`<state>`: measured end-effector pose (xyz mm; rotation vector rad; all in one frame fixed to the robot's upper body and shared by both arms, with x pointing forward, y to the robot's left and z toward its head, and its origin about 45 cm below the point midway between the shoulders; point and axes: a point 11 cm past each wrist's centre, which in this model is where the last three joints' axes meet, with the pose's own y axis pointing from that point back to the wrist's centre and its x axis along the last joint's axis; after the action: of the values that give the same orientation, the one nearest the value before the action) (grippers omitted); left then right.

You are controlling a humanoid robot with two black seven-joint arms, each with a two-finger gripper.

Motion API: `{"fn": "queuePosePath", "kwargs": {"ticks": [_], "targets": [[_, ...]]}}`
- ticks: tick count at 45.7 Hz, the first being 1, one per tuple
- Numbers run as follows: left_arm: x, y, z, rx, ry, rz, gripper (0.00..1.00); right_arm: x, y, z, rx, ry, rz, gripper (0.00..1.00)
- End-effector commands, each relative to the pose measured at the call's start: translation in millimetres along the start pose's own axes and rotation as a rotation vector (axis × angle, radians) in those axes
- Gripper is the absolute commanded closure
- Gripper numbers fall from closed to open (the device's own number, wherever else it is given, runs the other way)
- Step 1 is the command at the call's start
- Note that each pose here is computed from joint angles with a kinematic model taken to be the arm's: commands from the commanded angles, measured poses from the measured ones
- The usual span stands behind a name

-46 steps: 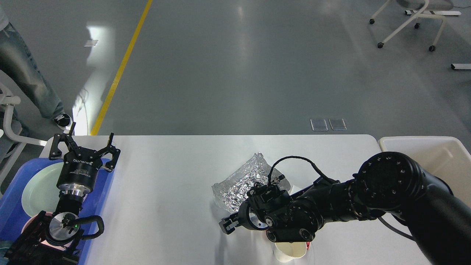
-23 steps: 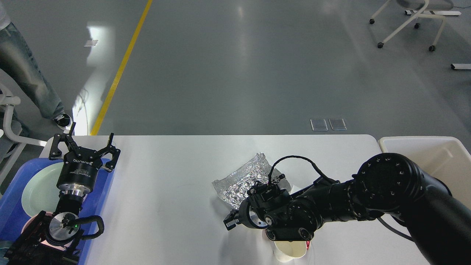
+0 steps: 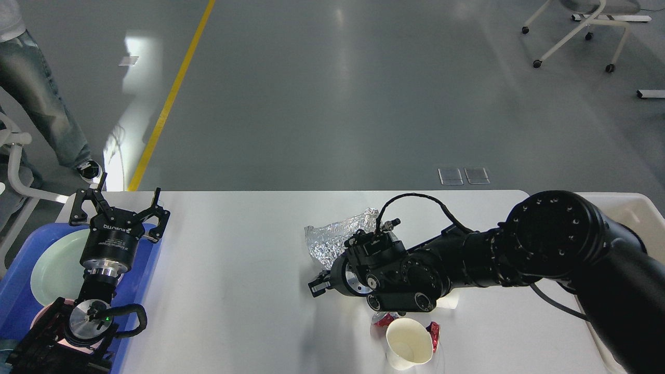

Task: Tidy desktop
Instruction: 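Close the right gripper on the foil tray edge, then lift the foil tray with the right gripper over the white bin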

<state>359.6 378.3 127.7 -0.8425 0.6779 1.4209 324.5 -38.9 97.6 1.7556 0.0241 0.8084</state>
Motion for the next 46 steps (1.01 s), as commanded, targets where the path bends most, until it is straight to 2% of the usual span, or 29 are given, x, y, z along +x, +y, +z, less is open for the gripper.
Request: {"fn": "queuePosePath", "kwargs": {"ticks": [1,13,26,40,46], "targets": [[0,0,0,0.000,0.000,0.000,0.03,20,16,7,-0.018,0.015,0.015,1.00],[0,0,0,0.000,0.000,0.000,0.03,55,69,41,-0.097,0.016,-0.067,1.00],[0,0,0,0.000,0.000,0.000,0.03,101,174,69,-0.192,-0.010,-0.142,1.00],[0,0,0,0.000,0.000,0.000,0.03,95,278,88,-0.313,-0.154,-0.255,1.00],[0,0,0,0.000,0.000,0.000,0.03,80,291,98,-0.335,-0.290,-0.278,1.00]]}}
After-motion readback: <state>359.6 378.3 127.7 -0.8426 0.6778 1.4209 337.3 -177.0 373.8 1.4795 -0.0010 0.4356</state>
